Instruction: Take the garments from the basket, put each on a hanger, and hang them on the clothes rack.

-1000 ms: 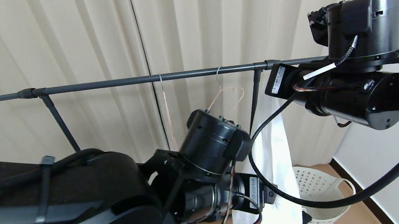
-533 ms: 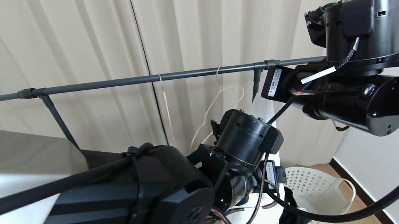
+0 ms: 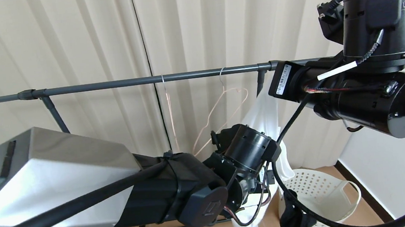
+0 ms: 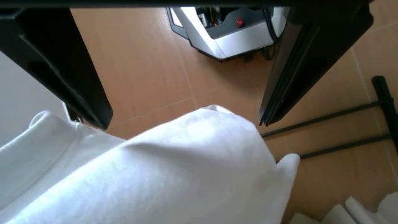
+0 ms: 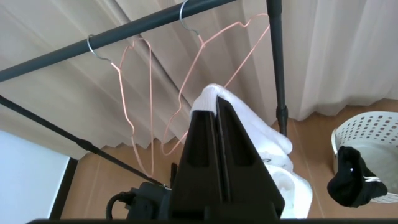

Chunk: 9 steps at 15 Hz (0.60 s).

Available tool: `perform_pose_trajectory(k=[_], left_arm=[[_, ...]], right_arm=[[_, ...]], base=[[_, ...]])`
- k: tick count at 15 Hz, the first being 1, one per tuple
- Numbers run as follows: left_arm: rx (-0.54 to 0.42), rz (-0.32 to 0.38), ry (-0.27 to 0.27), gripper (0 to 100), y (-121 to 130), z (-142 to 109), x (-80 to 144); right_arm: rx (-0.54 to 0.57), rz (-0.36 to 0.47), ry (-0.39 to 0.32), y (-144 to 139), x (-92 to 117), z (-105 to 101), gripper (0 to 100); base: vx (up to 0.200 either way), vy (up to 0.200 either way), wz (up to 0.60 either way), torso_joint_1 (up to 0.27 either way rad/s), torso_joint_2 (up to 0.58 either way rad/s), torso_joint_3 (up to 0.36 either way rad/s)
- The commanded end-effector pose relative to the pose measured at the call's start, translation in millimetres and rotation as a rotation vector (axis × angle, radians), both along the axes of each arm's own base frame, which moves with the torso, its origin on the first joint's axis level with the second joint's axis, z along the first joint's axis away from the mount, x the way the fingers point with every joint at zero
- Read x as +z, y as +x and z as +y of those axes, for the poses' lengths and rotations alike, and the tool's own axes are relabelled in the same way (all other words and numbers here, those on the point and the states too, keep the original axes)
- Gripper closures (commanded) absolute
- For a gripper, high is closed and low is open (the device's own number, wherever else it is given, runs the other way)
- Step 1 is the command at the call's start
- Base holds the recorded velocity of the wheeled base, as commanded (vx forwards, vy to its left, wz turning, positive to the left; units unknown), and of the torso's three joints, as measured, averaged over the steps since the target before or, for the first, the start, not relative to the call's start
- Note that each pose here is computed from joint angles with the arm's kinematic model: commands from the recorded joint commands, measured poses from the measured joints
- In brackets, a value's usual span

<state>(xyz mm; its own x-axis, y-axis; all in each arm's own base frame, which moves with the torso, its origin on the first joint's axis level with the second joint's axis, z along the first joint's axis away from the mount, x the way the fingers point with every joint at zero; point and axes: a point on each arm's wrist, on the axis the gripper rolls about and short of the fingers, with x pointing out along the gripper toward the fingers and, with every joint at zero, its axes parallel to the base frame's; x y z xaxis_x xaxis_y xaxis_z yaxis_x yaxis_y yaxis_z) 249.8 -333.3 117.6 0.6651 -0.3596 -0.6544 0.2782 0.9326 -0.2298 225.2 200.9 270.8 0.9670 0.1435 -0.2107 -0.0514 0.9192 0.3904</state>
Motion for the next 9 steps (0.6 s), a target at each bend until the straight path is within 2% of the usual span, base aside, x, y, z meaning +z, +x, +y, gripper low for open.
perform_pose_trajectory(k=[1,5,6,8,9], left_arm=[[0.002,0.001,-0.002,0,-1,1,1],[-0.022,-0.02,-0.035,0,-21,15,22],[-0.038,-0.042,-0.061,0,-27,16,25],[-0.058,-0.063,-0.083,0,-34,15,29],[-0.059,-0.067,-0.089,0,-34,14,30]], right_arm=[[0.001,-0.001,0.001,0,0,0,100],[-0.006,-0.002,0.015,2,1,1,100],[-0.035,-0.007,0.013,3,1,2,100],[-0.184,-0.025,-0.029,15,-4,8,100],[-0.215,-0.028,-0.039,18,-6,10,100]], base=[[0.0,0.0,0.0,0.0,0.0,0.0],[0.0,0.0,0.0,0.0,0.0,0.0],[0.0,0.0,0.0,0.0,0.0,0.0],[0.0,0.0,0.0,0.0,0.0,0.0],[0.0,0.0,0.0,0.0,0.0,0.0]])
